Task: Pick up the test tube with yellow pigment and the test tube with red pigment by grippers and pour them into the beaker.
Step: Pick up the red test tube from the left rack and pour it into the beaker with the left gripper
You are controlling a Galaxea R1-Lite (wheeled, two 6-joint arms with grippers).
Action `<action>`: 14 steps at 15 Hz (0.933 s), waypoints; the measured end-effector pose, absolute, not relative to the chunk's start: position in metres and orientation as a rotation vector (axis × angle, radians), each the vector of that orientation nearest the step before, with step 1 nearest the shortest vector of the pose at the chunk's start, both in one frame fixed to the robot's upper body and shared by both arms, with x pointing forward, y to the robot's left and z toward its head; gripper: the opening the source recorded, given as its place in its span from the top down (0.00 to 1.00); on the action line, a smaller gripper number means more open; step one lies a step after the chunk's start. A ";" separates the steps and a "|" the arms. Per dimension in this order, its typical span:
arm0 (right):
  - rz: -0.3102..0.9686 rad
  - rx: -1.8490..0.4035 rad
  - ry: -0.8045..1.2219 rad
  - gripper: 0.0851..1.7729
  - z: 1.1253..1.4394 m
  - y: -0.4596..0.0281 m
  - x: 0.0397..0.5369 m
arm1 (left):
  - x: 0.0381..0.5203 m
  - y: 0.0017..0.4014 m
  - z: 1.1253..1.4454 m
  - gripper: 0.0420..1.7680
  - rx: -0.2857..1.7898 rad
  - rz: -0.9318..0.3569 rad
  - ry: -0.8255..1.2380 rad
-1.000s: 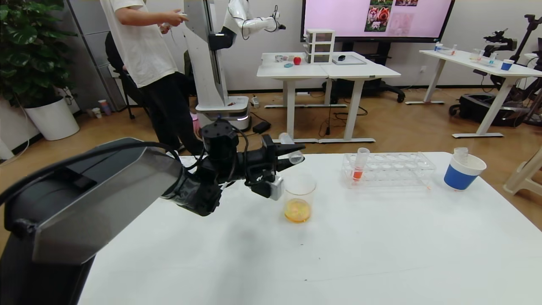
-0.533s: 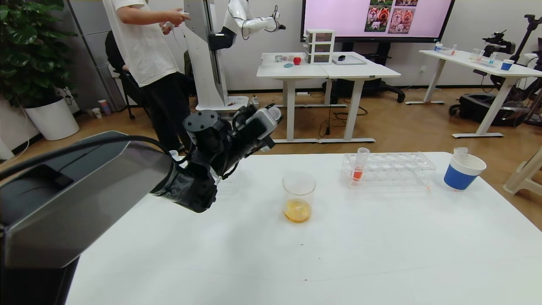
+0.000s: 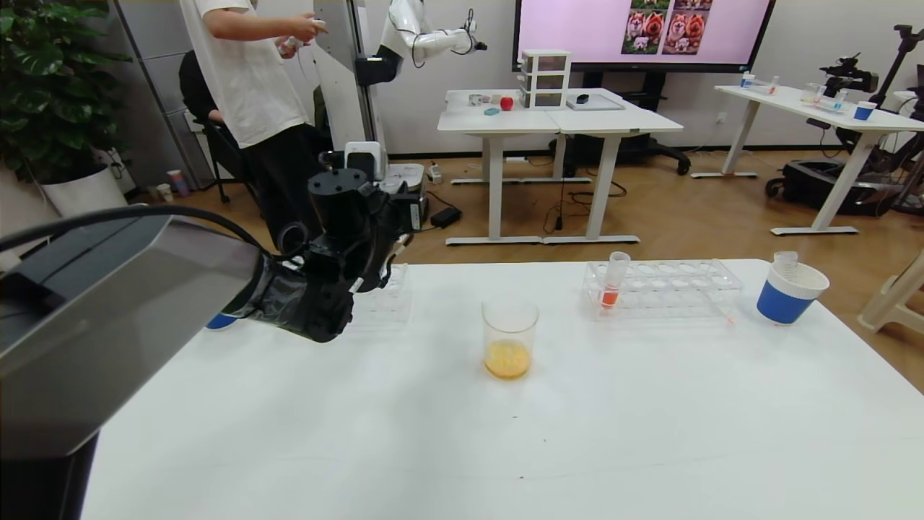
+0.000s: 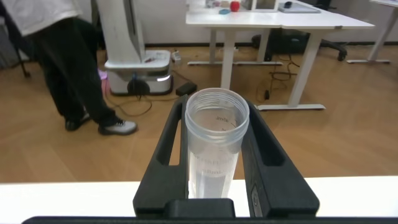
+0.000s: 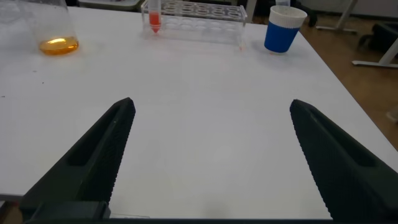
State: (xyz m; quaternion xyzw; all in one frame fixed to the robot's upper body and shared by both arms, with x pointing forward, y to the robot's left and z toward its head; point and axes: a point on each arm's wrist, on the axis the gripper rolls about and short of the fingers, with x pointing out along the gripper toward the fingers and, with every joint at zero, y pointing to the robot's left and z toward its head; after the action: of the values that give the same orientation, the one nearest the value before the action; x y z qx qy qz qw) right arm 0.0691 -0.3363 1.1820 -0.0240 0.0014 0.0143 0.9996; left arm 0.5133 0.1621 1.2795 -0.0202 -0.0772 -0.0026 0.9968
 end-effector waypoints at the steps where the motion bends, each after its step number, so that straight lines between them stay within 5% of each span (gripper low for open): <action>1: 0.028 -0.048 0.003 0.02 1.182 -0.336 0.069 | 0.514 0.167 1.282 0.73 -0.076 0.018 -0.141; 5: 0.029 -0.048 0.003 0.02 1.182 -0.336 0.069 | 0.509 0.208 1.288 0.73 -0.073 0.066 -0.117; 14: 0.028 -0.048 0.003 0.02 1.182 -0.336 0.069 | 0.479 0.415 1.307 0.73 -0.031 0.271 -0.085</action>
State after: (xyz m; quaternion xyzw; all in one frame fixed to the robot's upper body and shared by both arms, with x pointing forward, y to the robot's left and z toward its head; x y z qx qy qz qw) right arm 0.0691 -0.3363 1.1820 -0.0240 0.0016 0.0141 0.9996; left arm 0.4794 0.4154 1.3070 -0.0155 -0.0425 0.1351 0.9898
